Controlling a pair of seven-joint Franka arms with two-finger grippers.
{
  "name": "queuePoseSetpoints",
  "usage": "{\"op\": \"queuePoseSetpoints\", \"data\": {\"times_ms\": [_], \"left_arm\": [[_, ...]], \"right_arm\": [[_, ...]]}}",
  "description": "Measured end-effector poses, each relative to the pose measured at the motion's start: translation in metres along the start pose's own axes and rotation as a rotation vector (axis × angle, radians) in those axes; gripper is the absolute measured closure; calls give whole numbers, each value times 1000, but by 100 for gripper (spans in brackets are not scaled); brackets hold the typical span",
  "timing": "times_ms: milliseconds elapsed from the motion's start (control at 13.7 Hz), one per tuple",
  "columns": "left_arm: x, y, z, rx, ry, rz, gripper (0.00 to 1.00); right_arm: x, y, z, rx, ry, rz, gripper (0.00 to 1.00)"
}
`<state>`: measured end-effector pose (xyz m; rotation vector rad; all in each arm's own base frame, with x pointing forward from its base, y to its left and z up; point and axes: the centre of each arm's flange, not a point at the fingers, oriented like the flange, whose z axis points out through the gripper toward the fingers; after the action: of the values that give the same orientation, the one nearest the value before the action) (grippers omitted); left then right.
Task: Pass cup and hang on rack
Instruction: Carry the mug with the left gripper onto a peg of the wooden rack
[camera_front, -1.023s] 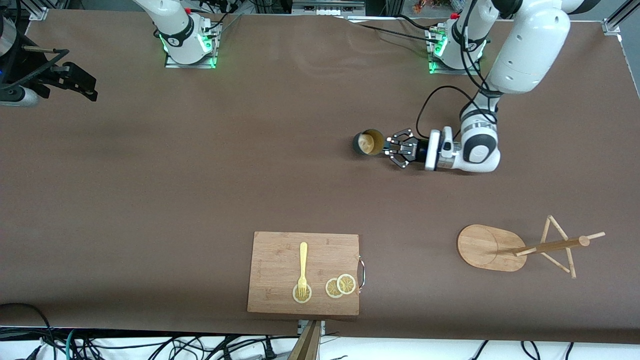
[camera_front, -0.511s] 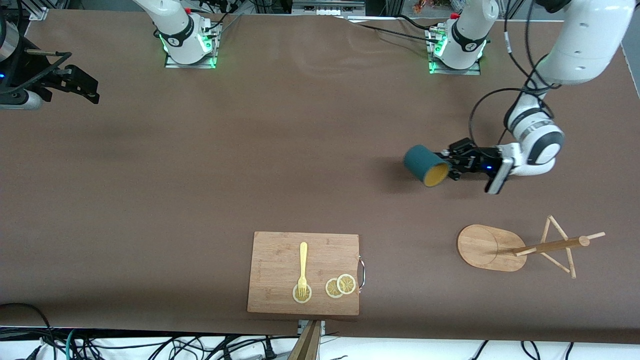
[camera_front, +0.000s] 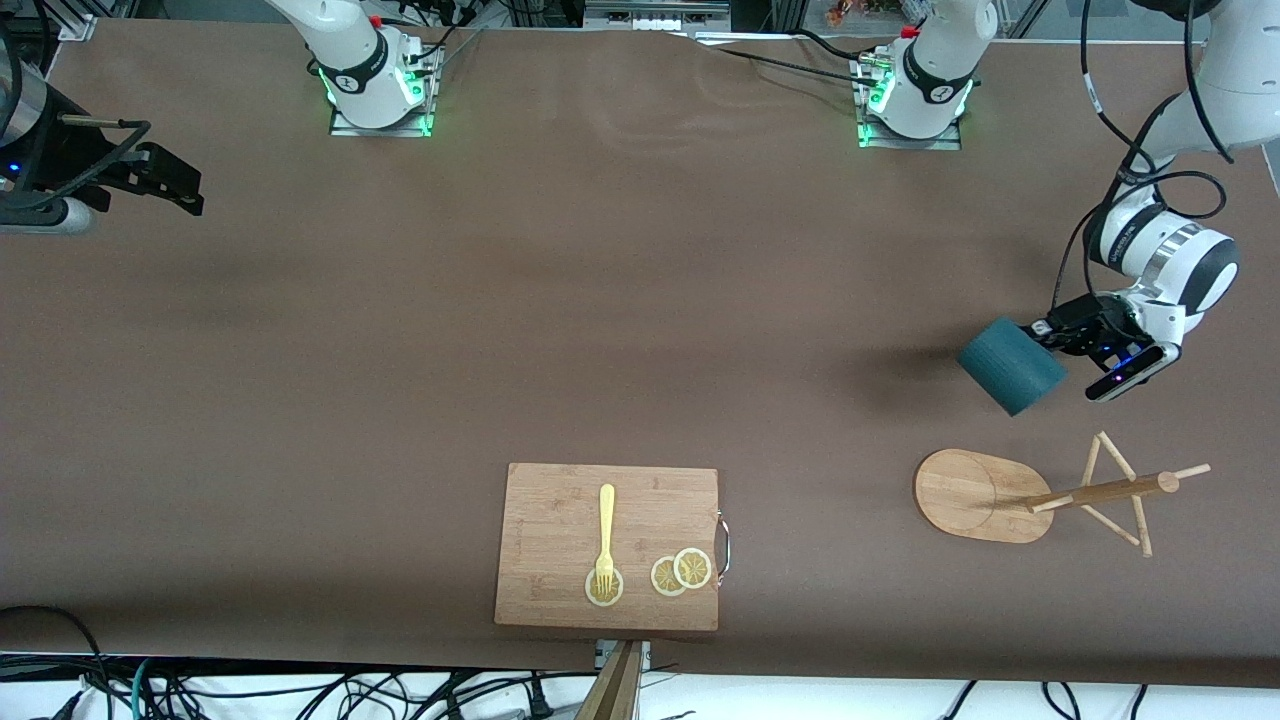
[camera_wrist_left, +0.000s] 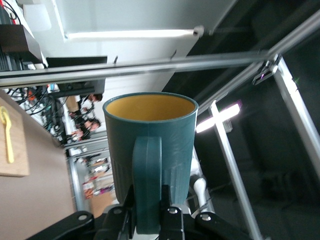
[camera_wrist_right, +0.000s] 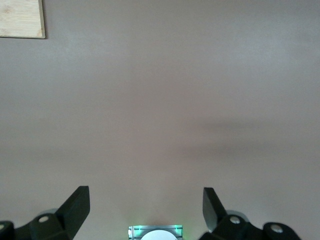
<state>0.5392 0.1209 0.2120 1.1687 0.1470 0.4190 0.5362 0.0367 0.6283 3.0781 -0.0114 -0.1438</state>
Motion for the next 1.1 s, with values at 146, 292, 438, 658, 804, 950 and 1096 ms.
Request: {"op": "queuePoseSetpoints", "data": {"times_ms": [146, 292, 438, 658, 804, 950, 1096], "left_arm": [[3, -12, -11, -46, 79, -111, 79], [9, -13, -19, -74, 122, -204, 79], [20, -3, -27, -89, 135, -286, 79], [31, 2, -40, -85, 178, -380, 79], [34, -3, -48, -50, 217, -390, 79], [42, -4, -52, -33, 232, -401, 79], [54, 3, -54, -15, 244, -408, 79]], "right_arm": [[0, 1, 0, 1, 1, 2, 0], [1, 1, 0, 2, 5, 0, 0], [2, 0, -1, 3, 16, -2, 0], [4, -3, -1, 5, 23, -7, 0], [4, -5, -1, 5, 24, -10, 0], [4, -6, -1, 5, 25, -12, 0], [4, -6, -1, 6, 25, -12, 0]]}}
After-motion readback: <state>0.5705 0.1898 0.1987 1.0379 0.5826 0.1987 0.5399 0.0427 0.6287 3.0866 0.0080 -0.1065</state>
